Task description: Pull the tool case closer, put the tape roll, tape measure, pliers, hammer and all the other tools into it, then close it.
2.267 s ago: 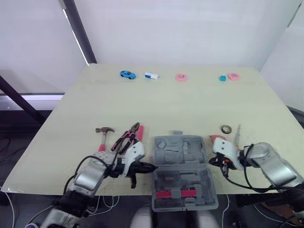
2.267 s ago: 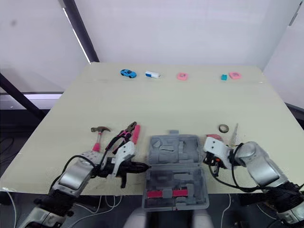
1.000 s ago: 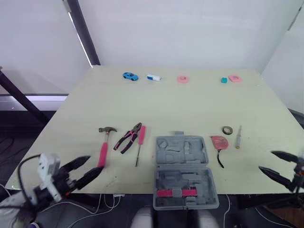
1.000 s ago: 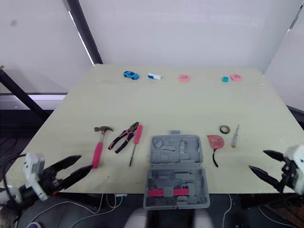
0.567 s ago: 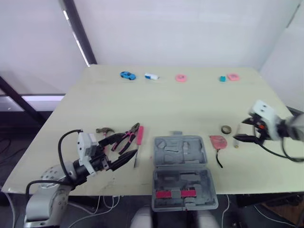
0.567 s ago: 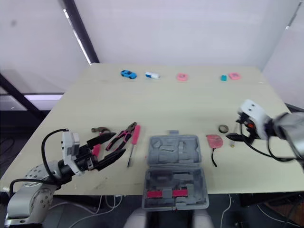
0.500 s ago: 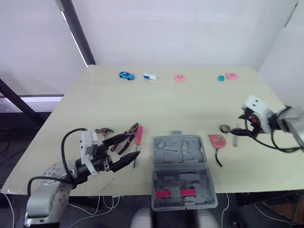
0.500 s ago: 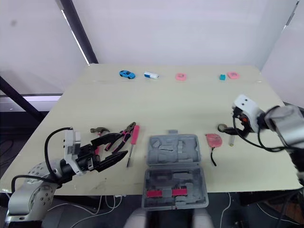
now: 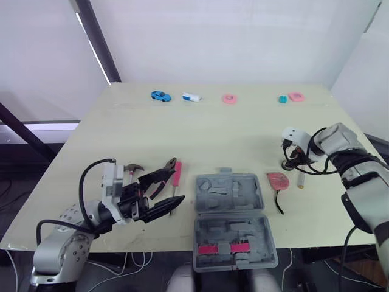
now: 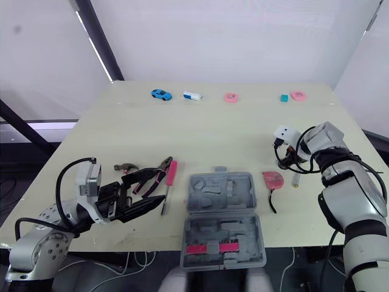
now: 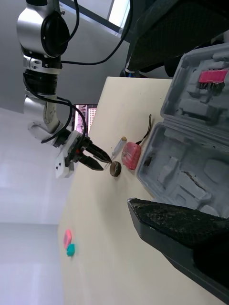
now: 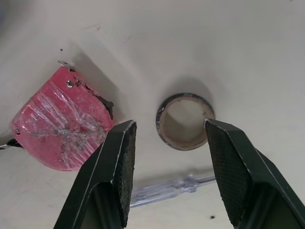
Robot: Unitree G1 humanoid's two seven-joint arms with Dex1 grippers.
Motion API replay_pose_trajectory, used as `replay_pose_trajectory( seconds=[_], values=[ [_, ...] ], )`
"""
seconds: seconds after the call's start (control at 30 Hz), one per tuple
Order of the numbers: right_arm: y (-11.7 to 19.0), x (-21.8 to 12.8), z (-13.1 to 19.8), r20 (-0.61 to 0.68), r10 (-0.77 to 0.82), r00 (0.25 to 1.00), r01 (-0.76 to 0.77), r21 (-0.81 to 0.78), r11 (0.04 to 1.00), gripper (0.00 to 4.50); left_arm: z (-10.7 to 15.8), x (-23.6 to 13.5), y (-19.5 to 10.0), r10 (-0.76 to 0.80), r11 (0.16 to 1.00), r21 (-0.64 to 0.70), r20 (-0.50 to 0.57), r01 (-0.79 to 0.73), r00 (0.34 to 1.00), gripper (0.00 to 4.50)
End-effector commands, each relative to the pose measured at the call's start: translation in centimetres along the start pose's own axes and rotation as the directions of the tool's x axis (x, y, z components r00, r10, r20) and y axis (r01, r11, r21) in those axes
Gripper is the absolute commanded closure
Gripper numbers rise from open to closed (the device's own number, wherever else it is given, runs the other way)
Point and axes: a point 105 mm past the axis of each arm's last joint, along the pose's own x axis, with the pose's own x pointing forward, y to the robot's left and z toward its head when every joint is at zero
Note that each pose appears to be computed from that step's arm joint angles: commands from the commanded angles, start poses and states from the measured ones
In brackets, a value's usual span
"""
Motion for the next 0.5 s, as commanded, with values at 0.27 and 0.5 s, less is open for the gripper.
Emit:
replay_pose_trajectory(
  seconds=[0.27,0.5],
  values=[
    [-0.5,0.5,0.4,0.026,-0.054,0.998,0.053,0.034,0.998,2.10,0.8,0.5,-0.3,-0.023,0.999,0.040,0.018,0.022,1.000,0.00],
    [-0.2,1.6,-0.5,0.001,-0.079,0.997,0.079,0.050,0.996,4.28,0.7,1.2,-0.4,-0.034,0.998,0.046,0.027,0.032,0.999,0.00]
  ],
)
